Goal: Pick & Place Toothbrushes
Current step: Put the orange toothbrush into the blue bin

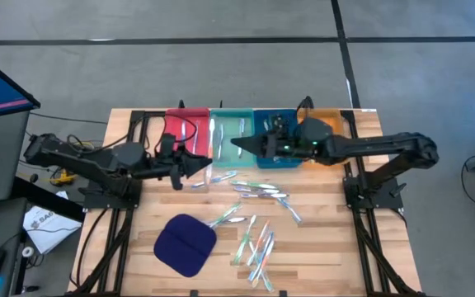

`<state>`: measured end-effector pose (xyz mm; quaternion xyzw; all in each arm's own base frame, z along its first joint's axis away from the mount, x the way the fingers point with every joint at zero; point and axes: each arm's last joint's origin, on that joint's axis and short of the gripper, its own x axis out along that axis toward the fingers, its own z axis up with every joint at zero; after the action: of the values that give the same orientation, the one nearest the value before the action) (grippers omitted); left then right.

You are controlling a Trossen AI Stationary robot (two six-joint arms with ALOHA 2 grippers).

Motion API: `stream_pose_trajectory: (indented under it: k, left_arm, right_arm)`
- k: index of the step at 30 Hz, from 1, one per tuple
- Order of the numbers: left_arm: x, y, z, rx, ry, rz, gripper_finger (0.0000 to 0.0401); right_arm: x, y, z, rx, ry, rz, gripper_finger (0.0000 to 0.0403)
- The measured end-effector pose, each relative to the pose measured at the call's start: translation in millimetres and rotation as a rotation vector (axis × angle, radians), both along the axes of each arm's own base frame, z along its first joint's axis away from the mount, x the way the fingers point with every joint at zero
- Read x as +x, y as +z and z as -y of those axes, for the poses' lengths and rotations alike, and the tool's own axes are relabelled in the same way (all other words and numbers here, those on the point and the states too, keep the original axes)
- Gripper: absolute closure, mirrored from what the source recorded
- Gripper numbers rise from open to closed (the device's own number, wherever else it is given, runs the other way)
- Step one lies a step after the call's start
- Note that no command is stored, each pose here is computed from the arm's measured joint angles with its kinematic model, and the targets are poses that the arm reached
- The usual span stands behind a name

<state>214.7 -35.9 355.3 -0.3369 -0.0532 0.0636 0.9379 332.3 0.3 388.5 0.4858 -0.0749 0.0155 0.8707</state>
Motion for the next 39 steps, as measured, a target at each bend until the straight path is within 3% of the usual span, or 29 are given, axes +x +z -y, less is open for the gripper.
stream_pose_trajectory:
  k: [5, 11, 17, 39]
  left_arm:
    - [1, 0, -3, -0.044, -0.020, 0.009, 0.0387]
    - [1, 1, -6, -0.065, -0.016, 0.015, 0.0387]
    - [-2, 4, -7, -0.068, -0.012, 0.037, 0.0387]
    - [-2, 6, -6, -0.095, -0.076, 0.066, 0.0387]
  right_arm:
    - [19, -3, -9, -0.062, 0.026, -0.031, 0.0273]
    - [32, 8, -20, -0.208, 0.059, -0.083, 0.0201]
    - [35, 17, -15, -0.240, 0.040, -0.166, 0.0147]
    - [55, 5, -17, -0.237, -0.007, -0.112, 0.0143]
